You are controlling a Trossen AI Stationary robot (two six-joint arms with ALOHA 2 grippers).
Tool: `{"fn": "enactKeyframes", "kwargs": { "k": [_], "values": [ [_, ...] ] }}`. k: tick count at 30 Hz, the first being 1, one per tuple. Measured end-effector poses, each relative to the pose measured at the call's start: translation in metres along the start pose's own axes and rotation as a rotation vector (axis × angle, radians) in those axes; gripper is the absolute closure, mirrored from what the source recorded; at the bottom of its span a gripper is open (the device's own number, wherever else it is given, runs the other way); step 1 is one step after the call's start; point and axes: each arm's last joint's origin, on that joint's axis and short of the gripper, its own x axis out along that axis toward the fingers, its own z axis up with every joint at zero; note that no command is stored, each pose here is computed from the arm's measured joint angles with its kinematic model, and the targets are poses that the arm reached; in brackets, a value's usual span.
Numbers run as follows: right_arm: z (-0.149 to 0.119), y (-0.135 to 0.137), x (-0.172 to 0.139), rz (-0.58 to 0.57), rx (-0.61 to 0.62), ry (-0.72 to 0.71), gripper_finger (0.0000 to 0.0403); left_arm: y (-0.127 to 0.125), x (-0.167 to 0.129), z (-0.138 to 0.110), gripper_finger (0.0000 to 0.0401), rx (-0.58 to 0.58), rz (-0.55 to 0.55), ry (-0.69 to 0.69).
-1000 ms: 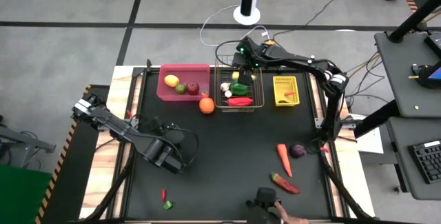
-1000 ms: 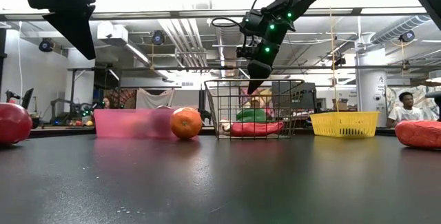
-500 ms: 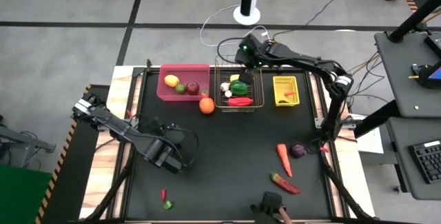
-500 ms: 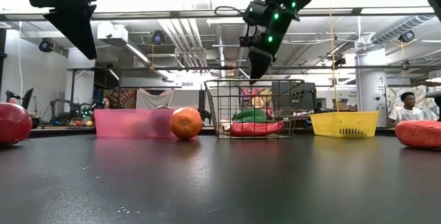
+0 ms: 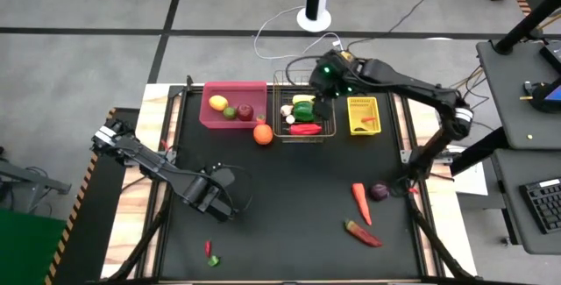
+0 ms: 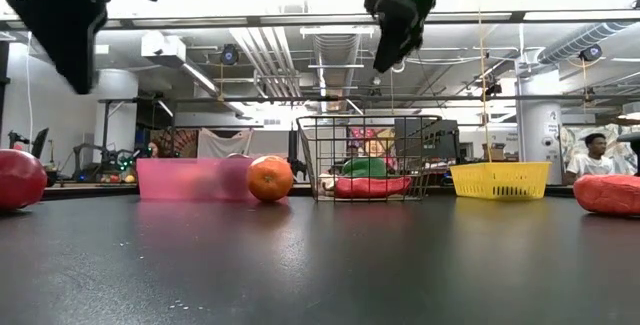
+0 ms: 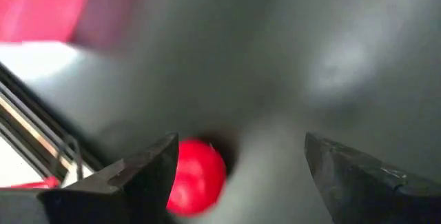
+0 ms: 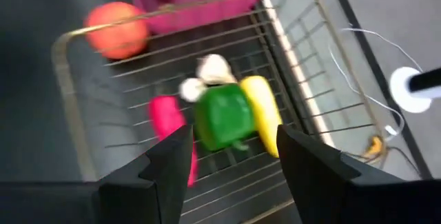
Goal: Sort produce into baskets
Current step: Put the red tomato into the red bin
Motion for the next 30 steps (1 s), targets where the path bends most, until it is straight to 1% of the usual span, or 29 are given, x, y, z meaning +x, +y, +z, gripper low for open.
{"fn": "enactKeyframes", "kwargs": {
  "k": [4, 8, 10, 18, 21, 25, 28, 30],
  "values": [
    [-0.004, 0.023, -0.019, 0.045, -0.017, -0.031, 0.02, -0.002, 0.0, -0.004, 0.0106, 0.001, -0.058, 0.125],
    [-0.014, 0.047, -0.036, 0.092, -0.035, -0.064, 0.02, -0.003, -0.001, -0.007, 0.0106, 0.015, -0.117, 0.249],
    [-0.02, 0.059, -0.042, 0.116, -0.034, -0.085, 0.02, -0.004, -0.001, -0.008, 0.0106, 0.022, -0.137, 0.286],
    [-0.045, 0.101, -0.052, 0.216, -0.049, -0.151, 0.02, -0.005, -0.002, -0.011, 0.0106, 0.009, -0.18, 0.384],
    [-0.052, 0.114, -0.051, 0.248, -0.062, -0.158, 0.02, -0.005, -0.003, -0.011, 0.0106, 0.038, -0.188, 0.387],
    [-0.056, 0.13, -0.049, 0.284, -0.078, -0.149, 0.02, -0.004, -0.003, -0.011, 0.0106, 0.115, -0.213, 0.423],
    [-0.057, 0.14, -0.048, 0.305, -0.092, -0.14, 0.02, 0.001, -0.002, -0.012, 0.0106, 0.158, -0.178, 0.448],
    [-0.056, 0.146, -0.047, 0.318, -0.104, -0.149, 0.02, 0.007, -0.001, -0.01, 0.0106, 0.154, -0.143, 0.47]
  ]
}}
